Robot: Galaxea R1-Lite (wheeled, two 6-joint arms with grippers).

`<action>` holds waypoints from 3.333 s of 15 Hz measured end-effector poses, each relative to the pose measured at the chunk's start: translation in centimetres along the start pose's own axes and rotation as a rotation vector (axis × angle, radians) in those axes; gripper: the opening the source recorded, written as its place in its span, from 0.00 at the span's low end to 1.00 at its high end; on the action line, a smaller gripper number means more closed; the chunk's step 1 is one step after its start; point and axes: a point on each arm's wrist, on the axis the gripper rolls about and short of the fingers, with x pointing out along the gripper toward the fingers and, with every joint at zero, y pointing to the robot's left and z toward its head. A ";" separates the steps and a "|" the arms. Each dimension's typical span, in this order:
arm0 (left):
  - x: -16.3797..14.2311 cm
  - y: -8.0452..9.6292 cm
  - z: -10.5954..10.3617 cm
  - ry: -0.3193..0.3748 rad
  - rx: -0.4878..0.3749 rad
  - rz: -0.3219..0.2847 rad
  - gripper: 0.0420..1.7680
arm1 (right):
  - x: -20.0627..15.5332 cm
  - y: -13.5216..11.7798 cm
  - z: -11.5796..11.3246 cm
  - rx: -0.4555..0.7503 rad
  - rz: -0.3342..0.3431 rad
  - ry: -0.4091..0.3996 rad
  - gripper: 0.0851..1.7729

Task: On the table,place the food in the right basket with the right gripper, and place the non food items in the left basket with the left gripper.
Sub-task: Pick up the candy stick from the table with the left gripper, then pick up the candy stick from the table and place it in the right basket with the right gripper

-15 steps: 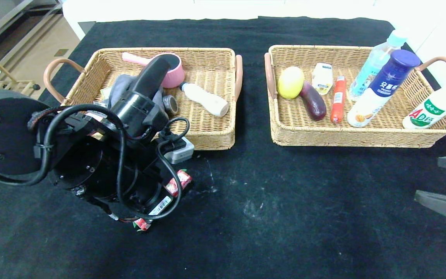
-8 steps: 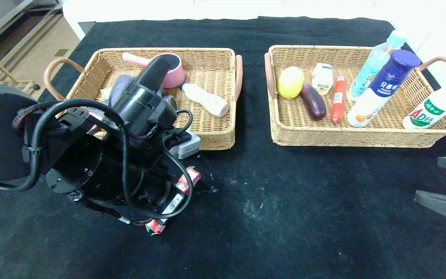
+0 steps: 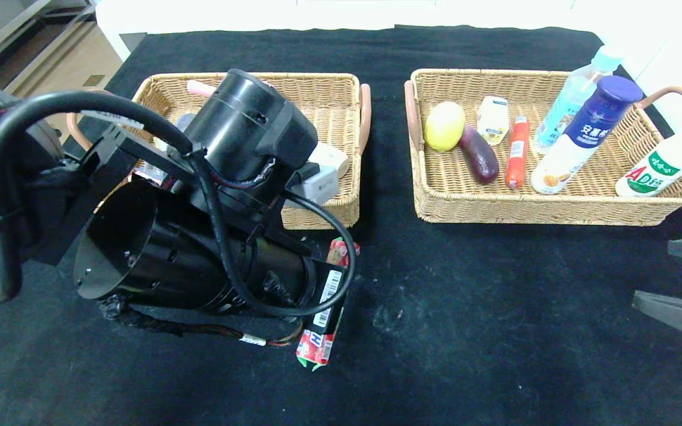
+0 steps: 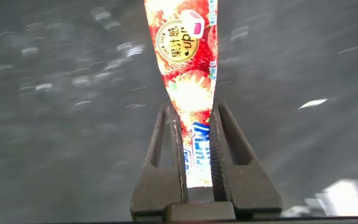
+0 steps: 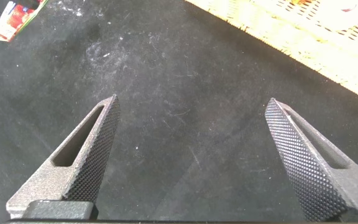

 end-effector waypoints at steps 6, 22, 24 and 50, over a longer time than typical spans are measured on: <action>0.3 -2.9 1.1 -0.126 -0.150 -0.124 0.16 | 0.1 0.0 0.0 0.001 0.001 0.003 0.96; 7.2 -8.1 0.0 -0.068 -0.198 -0.243 0.16 | 0.2 -0.2 0.0 0.004 -0.009 0.004 0.96; 7.7 -8.3 0.1 -0.074 -0.200 -0.247 0.16 | 0.2 -0.2 0.0 0.004 -0.009 0.004 0.96; 1.1 -5.5 1.3 -0.198 -0.062 -0.243 0.93 | 0.2 -0.1 -0.1 0.005 0.000 0.009 0.96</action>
